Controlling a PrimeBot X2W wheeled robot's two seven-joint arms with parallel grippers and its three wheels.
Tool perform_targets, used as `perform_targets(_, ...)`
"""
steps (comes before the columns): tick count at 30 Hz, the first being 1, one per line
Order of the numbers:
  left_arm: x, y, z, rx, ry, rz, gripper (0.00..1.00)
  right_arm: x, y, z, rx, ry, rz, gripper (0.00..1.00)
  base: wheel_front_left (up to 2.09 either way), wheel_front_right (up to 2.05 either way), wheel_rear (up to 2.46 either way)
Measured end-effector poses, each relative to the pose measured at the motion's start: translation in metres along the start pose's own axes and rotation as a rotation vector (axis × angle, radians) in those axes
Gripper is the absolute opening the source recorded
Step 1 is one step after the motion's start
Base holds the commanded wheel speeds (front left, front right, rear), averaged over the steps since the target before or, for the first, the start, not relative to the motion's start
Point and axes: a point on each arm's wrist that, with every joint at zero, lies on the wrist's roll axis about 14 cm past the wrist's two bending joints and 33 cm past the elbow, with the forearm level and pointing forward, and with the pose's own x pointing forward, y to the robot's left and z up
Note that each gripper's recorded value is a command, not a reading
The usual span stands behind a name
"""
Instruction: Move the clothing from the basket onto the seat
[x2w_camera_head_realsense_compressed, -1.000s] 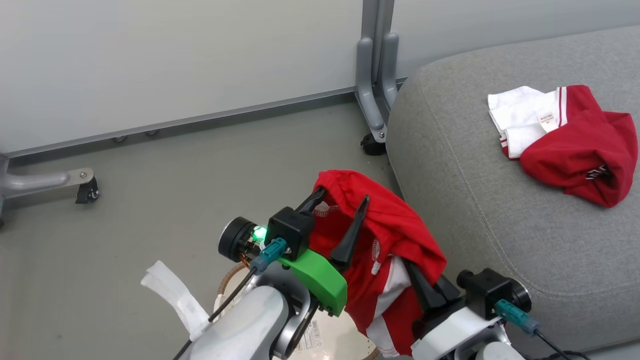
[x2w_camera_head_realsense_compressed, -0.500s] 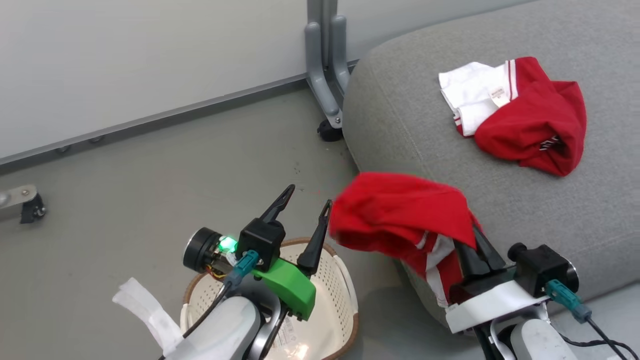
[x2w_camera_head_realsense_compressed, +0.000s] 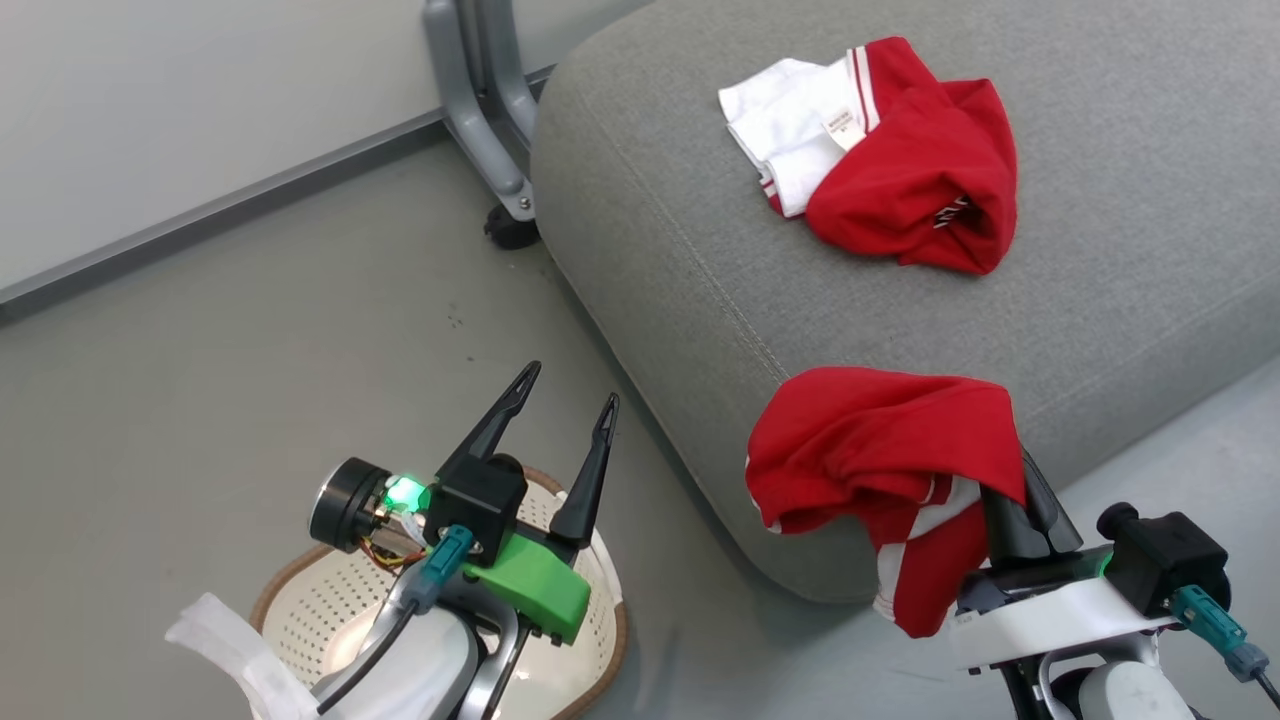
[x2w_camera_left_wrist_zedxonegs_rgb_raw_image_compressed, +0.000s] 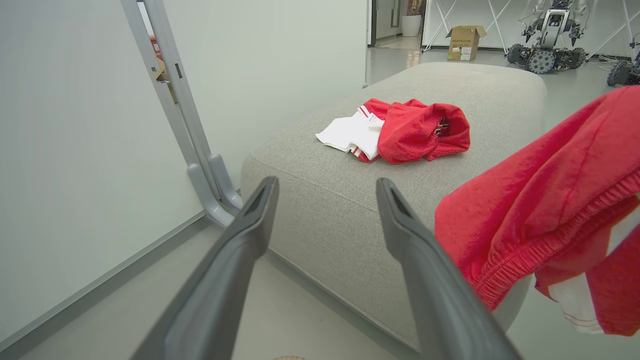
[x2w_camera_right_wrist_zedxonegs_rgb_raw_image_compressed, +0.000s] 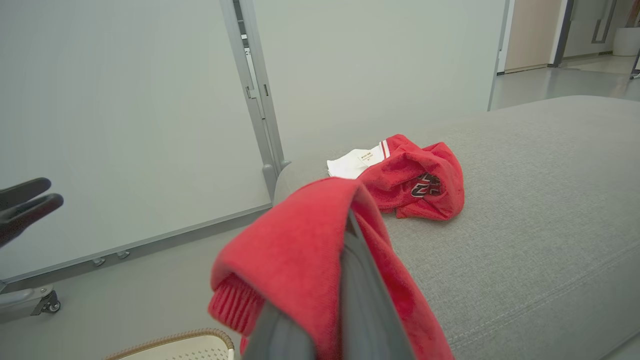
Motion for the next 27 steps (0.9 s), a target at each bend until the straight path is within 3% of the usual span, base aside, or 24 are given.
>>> perform_targets(7, 0.009, -0.02, -0.019, -0.043, 0.039, -0.09, 1.0, -0.014, -0.028, -0.004, -0.032, 0.033, -0.11, 0.0, 0.0, 0.0, 0.0)
perform_targets(13, 0.012, -0.031, -0.028, -0.076, 0.047, -0.139, 1.0, -0.014, -0.036, -0.007, -0.047, 0.052, -0.142, 0.0, 0.0, 0.0, 0.0)
perform_targets(16, 0.01, -0.046, -0.033, -0.082, 0.064, -0.231, 1.0, -0.007, -0.037, -0.006, -0.057, 0.05, -0.143, 0.0, 0.0, 0.0, 0.0)
perform_targets(27, 0.008, -0.051, -0.05, -0.072, 0.106, -0.453, 1.0, 0.085, -0.058, 0.068, -0.097, -0.205, -0.126, 0.0, 0.0, 0.0, 0.0)
